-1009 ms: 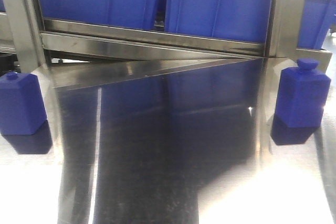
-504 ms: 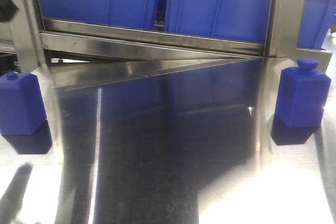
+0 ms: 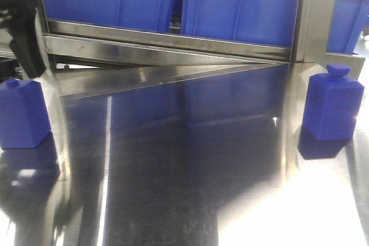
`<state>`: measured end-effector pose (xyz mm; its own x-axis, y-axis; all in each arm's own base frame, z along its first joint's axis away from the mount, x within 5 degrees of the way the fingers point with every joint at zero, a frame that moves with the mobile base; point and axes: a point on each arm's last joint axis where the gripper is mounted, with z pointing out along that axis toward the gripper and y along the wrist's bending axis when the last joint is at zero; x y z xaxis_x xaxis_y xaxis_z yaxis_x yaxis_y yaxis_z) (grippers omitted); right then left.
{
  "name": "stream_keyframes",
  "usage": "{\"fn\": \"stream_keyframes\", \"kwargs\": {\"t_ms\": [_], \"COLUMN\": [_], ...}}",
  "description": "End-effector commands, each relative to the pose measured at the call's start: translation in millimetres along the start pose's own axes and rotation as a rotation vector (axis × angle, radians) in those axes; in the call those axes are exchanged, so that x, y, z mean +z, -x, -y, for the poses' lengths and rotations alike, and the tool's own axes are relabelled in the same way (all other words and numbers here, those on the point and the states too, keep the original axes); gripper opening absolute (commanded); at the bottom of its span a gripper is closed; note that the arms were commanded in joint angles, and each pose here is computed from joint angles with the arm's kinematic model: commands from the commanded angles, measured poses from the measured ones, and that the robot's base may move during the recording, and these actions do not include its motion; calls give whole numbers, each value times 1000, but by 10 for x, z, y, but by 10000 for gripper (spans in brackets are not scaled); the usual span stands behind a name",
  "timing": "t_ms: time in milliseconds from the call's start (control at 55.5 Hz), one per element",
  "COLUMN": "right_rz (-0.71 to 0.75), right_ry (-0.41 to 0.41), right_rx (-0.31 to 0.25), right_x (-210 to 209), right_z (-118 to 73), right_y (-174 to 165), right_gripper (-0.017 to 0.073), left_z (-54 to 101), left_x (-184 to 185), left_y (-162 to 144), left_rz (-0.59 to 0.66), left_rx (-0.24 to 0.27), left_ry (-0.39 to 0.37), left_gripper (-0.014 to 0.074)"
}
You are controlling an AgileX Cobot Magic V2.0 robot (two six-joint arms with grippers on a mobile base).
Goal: Pick and sort blue part to right shelf
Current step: 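Reach the left gripper down and grasp the blue nozzled part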
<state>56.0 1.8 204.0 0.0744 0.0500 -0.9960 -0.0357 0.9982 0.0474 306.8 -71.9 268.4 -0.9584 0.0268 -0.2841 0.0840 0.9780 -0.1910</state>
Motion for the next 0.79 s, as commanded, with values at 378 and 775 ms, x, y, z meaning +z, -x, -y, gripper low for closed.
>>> {"fn": "stream_keyframes", "kwargs": {"t_ms": [378, 775], "right_rz": [112, 112], "right_ry": [1, 1], "right_rx": [-9, -9], "right_x": [-14, -14], "right_z": [-2, -2], "right_y": [122, 122], "right_gripper": [58, 58], "left_z": [209, 212], "left_x": [287, 378], "left_y": [48, 46], "left_rz": [-77, -101], "left_rx": [25, 42], "left_ry": [-20, -2], "left_gripper": [661, 525]}}
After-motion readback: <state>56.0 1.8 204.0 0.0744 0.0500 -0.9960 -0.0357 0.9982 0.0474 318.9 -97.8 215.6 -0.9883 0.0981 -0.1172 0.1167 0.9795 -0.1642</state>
